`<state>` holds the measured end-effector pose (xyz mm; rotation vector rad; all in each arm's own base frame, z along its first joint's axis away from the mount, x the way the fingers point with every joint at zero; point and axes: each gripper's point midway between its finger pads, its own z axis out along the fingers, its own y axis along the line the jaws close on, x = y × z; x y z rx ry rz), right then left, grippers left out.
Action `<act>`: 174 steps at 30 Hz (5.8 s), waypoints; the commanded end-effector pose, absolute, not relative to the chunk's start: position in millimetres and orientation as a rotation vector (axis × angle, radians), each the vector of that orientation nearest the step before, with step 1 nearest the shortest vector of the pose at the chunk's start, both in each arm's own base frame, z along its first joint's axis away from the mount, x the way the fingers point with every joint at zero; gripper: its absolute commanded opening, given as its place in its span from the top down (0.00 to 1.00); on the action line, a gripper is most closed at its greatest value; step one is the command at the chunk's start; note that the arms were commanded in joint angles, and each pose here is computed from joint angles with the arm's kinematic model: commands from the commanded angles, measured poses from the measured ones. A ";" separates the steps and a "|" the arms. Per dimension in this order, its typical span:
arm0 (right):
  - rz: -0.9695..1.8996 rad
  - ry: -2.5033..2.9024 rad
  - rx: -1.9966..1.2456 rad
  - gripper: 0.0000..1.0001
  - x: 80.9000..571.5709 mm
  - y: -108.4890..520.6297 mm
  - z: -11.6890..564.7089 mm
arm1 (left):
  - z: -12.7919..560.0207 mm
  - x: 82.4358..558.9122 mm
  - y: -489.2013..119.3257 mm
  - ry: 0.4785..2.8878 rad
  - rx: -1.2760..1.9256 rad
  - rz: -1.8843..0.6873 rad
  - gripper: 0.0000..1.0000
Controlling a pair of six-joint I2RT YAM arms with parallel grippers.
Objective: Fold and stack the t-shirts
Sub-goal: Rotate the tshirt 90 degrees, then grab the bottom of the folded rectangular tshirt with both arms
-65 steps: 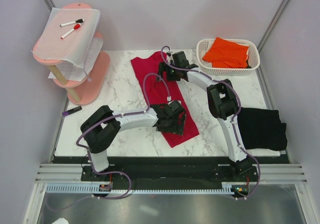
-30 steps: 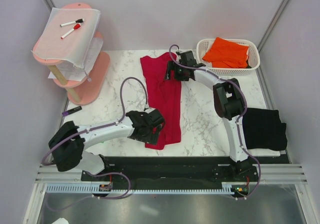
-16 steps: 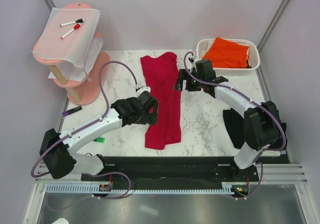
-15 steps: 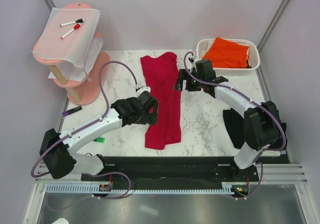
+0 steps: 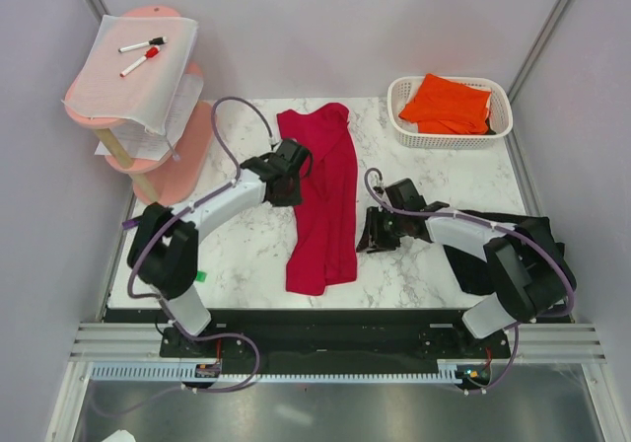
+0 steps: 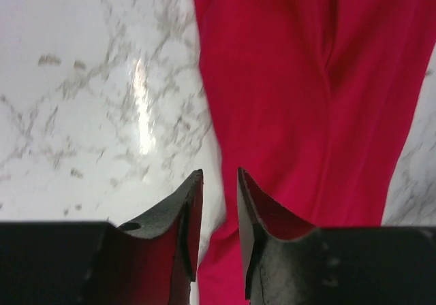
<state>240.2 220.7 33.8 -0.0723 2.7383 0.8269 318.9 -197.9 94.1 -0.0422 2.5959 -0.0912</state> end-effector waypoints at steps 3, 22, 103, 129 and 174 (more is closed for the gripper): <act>0.969 2.690 -0.041 0.56 231.0 237.9 46.9 | 101.0 402.1 -227.9 2.544 -0.014 -0.214 0.63; 0.960 2.833 -0.057 0.70 197.9 255.5 10.6 | 49.8 500.4 -221.8 2.613 -0.082 -0.194 0.70; 1.079 2.716 -0.327 0.72 204.8 329.9 50.1 | 46.3 317.9 -161.8 2.684 -0.078 -0.225 0.64; 1.093 2.633 -0.341 0.83 207.6 340.4 48.6 | 28.5 312.8 -157.5 2.730 -0.076 -0.179 0.65; 0.769 2.560 -0.289 0.47 215.6 293.7 66.2 | 51.1 301.9 -189.1 2.665 0.061 -0.271 0.54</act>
